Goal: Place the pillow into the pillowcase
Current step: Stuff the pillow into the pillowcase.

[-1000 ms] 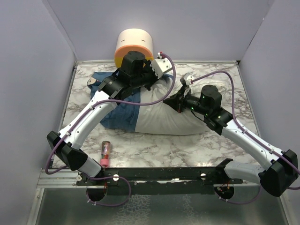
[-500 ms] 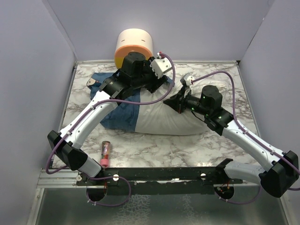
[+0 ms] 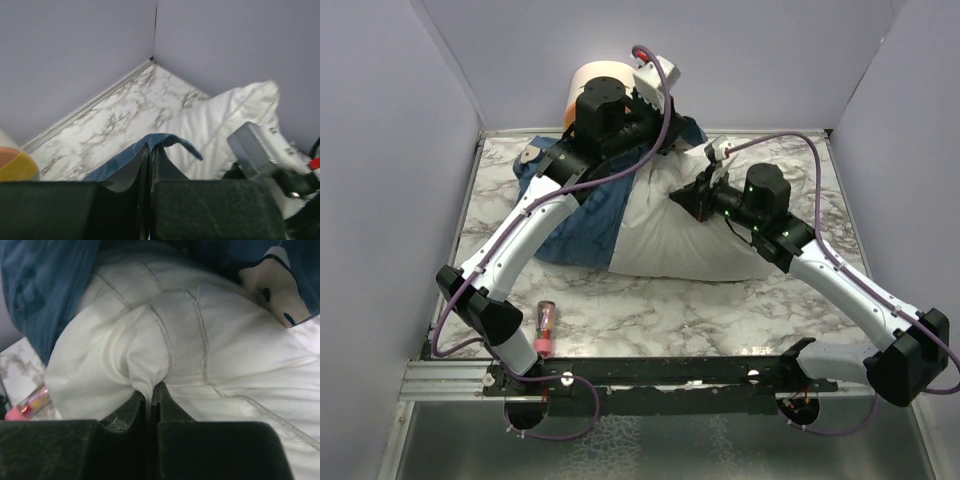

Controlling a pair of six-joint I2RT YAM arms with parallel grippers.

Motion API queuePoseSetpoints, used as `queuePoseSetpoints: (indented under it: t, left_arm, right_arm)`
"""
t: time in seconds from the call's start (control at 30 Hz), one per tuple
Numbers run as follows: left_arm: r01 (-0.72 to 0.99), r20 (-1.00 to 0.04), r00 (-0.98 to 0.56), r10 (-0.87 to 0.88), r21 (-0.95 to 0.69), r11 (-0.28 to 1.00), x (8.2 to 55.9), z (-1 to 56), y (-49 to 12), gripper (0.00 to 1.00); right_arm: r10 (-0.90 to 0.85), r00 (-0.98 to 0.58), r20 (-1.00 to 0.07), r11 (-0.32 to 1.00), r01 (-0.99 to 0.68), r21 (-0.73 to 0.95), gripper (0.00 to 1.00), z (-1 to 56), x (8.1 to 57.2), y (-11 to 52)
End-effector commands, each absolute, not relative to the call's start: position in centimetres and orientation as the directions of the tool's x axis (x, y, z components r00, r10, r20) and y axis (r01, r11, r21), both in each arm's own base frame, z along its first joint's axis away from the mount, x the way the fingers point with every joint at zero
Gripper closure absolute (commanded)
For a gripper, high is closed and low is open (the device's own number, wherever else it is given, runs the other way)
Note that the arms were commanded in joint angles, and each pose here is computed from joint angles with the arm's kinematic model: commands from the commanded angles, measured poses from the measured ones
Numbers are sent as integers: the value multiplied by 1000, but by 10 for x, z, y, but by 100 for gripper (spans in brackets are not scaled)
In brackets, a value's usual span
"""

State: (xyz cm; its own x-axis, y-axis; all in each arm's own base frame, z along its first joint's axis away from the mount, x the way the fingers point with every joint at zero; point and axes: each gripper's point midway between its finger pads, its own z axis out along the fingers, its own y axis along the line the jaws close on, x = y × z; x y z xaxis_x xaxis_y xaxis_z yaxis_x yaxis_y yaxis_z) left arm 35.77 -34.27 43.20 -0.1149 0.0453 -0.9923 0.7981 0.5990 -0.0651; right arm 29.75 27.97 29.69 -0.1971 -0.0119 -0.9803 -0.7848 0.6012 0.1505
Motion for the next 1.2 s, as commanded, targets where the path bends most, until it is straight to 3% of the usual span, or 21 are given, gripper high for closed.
queuePoseSetpoints:
  t: [0.0,0.17,0.3,0.43,0.57,0.73,0.83,1.03,1.17]
  left_arm:
    - [943,-885,-86,-457,-221,251,289,598,-369,100]
    - [963,-837,-57,-544,-190,192,257,644,-348,100]
    - [935,-862,-86,-499,-243,259,255,596,-334,100]
    - [863,-853,-236,-465,-404,303,246,502,-315,100]
    - [734,-810,-431,-397,-571,368,228,393,-294,100]
    - [623,-747,-578,-327,-663,414,193,309,-268,100]
    - [600,-734,-617,-285,-673,433,175,295,-256,100]
    - [596,-723,-654,-221,-673,439,149,309,-242,53]
    - [605,-731,-643,-229,-668,433,142,346,-236,45]
  right_arm:
    - [158,43,-987,692,-718,80,99,410,349,275]
    - [212,285,-935,737,-675,-38,99,503,360,258]
    - [148,336,-930,686,-713,-148,99,482,343,263]
    - [46,195,-980,523,-840,-143,97,387,308,277]
    - [8,-40,-999,366,-930,40,94,301,256,279]
    - [-31,-235,-971,269,-938,219,90,251,201,268]
    - [-42,-221,-974,261,-944,203,72,265,180,256]
    - [-6,-91,-996,304,-949,85,43,343,163,236]
    - [27,-57,-998,519,-853,62,15,380,201,219]
